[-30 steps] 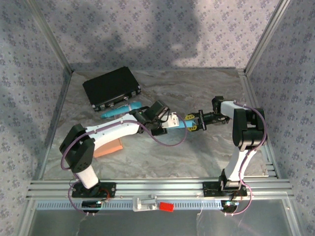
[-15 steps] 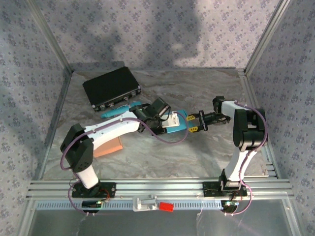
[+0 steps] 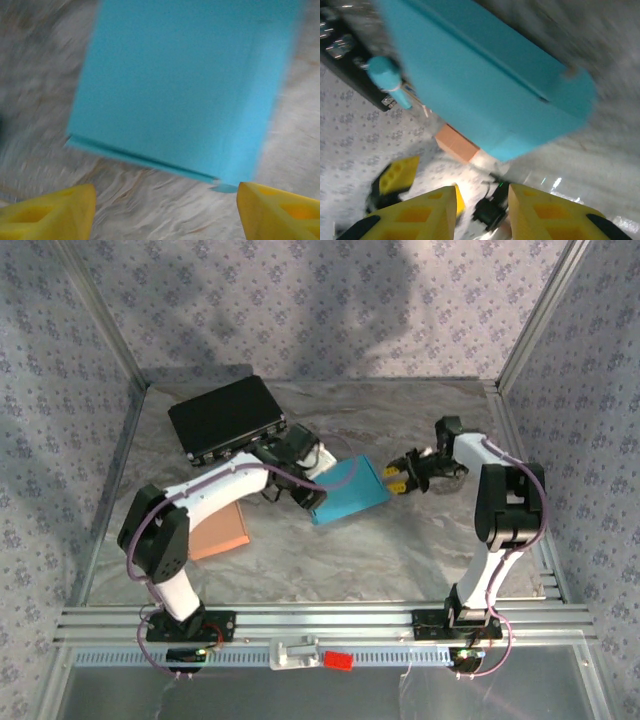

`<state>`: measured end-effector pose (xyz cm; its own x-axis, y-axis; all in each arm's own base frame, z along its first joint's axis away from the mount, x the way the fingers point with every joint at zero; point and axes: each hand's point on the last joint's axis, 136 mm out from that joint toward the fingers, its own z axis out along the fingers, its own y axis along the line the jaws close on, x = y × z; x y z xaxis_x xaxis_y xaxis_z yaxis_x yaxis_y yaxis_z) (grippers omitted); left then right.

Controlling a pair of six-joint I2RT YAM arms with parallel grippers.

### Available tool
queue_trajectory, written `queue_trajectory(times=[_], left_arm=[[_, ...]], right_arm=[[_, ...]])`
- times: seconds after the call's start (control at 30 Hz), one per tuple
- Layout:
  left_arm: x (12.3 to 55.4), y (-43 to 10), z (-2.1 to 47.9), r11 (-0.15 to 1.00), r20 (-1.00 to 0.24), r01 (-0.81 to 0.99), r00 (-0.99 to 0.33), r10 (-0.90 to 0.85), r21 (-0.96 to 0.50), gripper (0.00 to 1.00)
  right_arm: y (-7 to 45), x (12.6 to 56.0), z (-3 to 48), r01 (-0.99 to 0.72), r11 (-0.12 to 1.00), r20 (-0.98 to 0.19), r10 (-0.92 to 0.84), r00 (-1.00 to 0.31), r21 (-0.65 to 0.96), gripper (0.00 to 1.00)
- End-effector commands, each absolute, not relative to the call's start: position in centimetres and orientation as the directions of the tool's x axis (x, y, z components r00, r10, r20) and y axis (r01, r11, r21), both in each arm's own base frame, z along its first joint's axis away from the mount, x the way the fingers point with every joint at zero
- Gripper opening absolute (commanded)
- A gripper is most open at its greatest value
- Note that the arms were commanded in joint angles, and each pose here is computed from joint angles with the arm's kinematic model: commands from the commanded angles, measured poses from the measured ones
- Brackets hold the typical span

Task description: Fold the paper box

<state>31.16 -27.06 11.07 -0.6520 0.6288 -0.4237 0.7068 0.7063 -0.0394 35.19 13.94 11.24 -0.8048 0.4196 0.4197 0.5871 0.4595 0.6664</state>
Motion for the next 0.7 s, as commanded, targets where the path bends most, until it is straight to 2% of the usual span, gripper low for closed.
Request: queue_trajectory(times=[0.0,0.07,0.13,0.23,0.43,0.53,0.67], left_arm=[[31.4,-26.1,9.6,0.881,-0.281,0.336,-0.927,0.247,-0.334,0.74],[31.9,-25.6,9.5,0.906,-0.267,0.194,-0.959,0.095,-0.375,0.75],[32.4,-25.9,9.4,0.876,-0.231,0.049,-0.970,-0.073,-0.480,0.72],[32.4,-26.5,9.5,0.828,-0.144,-0.109,-0.964,-0.222,-0.549,0.67],[32.3,-27.4,7.9,0.773,-0.045,-0.278,-0.929,-0.367,-0.570,0.62],[32.7,-27.4,6.5,0.772,-0.046,-0.284,-0.926,-0.375,-0.569,0.60],[33.0,-27.6,5.2,0.758,-0.032,-0.281,-0.929,-0.370,-0.588,0.50]], right_arm=[[12.2,38.8,13.3,0.322,0.632,0.086,0.375,-0.923,0.704,0.41],[12.1,40.4,13.3,0.234,0.680,-0.019,0.342,-0.940,0.695,0.46],[11.7,41.8,12.8,0.147,0.726,-0.127,0.309,-0.943,0.672,0.48],[11.1,43.1,12.0,0.088,0.763,-0.197,0.274,-0.941,0.640,0.51],[11.4,43.7,10.0,0.043,0.794,-0.194,0.200,-0.961,0.606,0.51],[12.1,43.6,9.0,0.042,0.774,-0.165,0.187,-0.968,0.632,0.51],[13.1,43.1,8.1,0.013,0.770,-0.151,0.141,-0.978,0.638,0.51]])
